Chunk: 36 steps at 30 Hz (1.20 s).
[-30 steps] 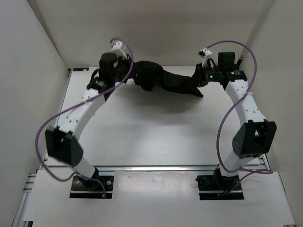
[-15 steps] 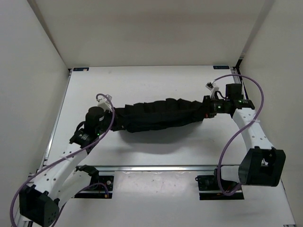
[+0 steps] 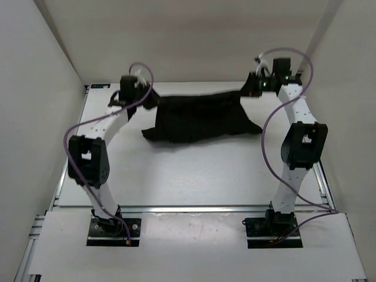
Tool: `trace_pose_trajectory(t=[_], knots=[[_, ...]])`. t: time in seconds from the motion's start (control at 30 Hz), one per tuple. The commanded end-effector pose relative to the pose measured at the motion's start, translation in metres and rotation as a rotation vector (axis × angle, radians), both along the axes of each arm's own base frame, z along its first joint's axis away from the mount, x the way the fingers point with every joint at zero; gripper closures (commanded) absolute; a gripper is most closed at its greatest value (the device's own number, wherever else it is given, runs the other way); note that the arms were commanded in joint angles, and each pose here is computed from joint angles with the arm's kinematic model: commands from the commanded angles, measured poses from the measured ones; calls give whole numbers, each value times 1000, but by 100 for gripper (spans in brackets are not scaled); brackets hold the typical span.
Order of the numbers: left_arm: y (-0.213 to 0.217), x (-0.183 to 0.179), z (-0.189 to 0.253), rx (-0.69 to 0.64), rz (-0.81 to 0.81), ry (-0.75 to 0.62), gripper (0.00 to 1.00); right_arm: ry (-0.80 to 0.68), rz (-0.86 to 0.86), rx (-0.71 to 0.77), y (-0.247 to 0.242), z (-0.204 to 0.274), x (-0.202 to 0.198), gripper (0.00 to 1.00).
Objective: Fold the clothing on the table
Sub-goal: Flatten the skirt out
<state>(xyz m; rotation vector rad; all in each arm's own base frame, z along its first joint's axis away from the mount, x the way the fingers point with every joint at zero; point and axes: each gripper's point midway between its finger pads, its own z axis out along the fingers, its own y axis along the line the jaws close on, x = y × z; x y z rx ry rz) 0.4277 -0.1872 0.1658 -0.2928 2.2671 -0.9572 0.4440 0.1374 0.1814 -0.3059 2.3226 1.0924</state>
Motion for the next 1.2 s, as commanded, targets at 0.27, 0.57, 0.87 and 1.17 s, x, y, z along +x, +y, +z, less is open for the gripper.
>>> trace_pose_trajectory(t=[0.27,0.57,0.87,1.17], knots=[[-9,32,183,44,12,-518,100,-264,27,19,-8,101,-4,100],[22,-142,-44,47,12,-87,94,22,39,-83,-22,-50,-146,100],[63,-217,-105,27,111,23,56,115,65,-182,-27,-101,-227,100],[52,-227,-77,28,27,-31,23,146,-79,-314,-60,-108,-230,10]])
